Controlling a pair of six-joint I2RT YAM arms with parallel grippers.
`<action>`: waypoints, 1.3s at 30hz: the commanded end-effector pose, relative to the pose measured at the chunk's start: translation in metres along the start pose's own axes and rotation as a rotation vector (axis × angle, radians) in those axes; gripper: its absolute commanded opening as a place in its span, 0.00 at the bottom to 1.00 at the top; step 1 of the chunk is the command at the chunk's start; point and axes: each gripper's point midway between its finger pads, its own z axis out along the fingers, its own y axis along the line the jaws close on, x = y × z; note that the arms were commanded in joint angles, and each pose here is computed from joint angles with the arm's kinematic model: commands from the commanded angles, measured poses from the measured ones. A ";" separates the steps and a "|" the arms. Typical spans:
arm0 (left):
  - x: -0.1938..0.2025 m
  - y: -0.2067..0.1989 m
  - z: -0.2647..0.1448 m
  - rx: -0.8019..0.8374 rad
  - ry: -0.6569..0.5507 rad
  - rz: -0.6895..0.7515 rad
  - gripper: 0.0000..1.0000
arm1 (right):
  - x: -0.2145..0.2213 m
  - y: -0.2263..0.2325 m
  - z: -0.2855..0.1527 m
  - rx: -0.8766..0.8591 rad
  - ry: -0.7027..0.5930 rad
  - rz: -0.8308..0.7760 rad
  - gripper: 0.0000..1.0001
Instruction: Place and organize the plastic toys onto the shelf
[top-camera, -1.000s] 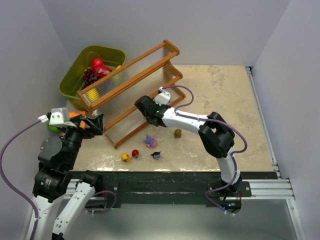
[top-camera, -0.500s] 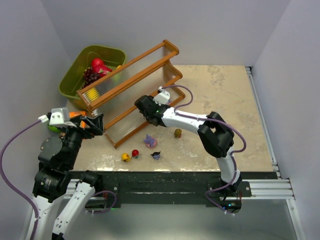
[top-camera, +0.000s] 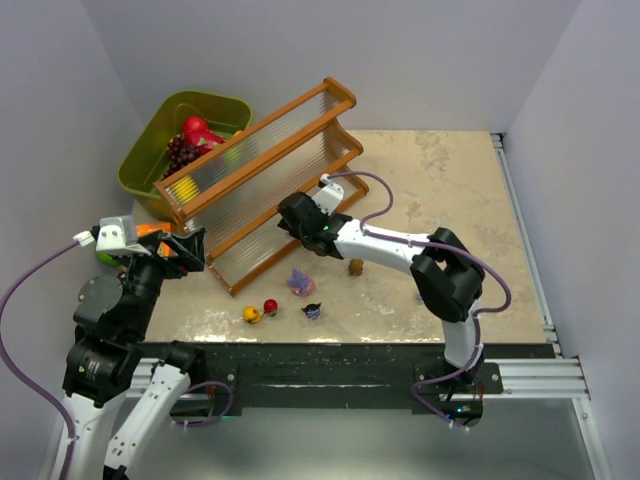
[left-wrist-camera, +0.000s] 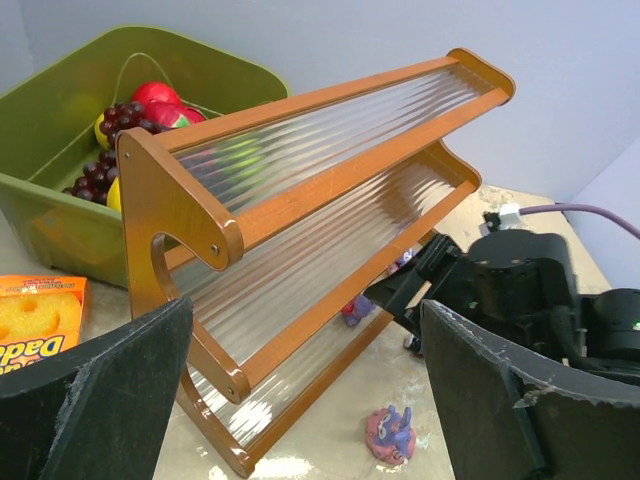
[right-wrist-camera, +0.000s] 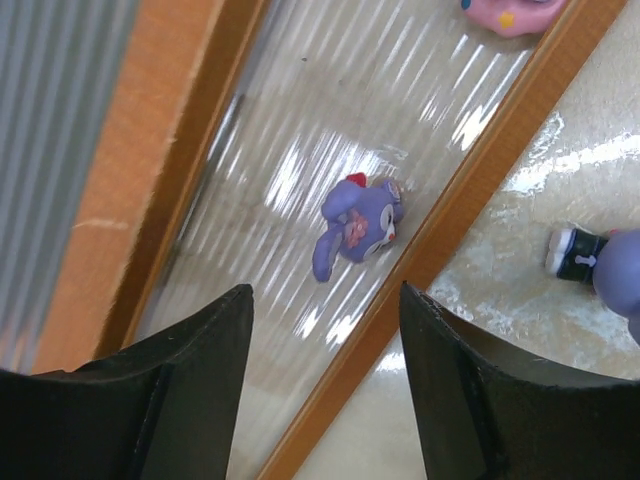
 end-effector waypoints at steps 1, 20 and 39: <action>-0.011 -0.001 -0.003 0.001 -0.024 0.007 1.00 | -0.025 0.029 -0.036 -0.130 -0.015 0.053 0.63; 0.005 0.005 -0.012 -0.026 0.035 -0.030 1.00 | 0.036 -0.002 -0.103 -0.346 0.343 -0.396 0.62; 0.013 0.008 -0.012 -0.030 0.056 -0.018 1.00 | 0.089 -0.031 -0.093 -0.170 0.349 -0.586 0.33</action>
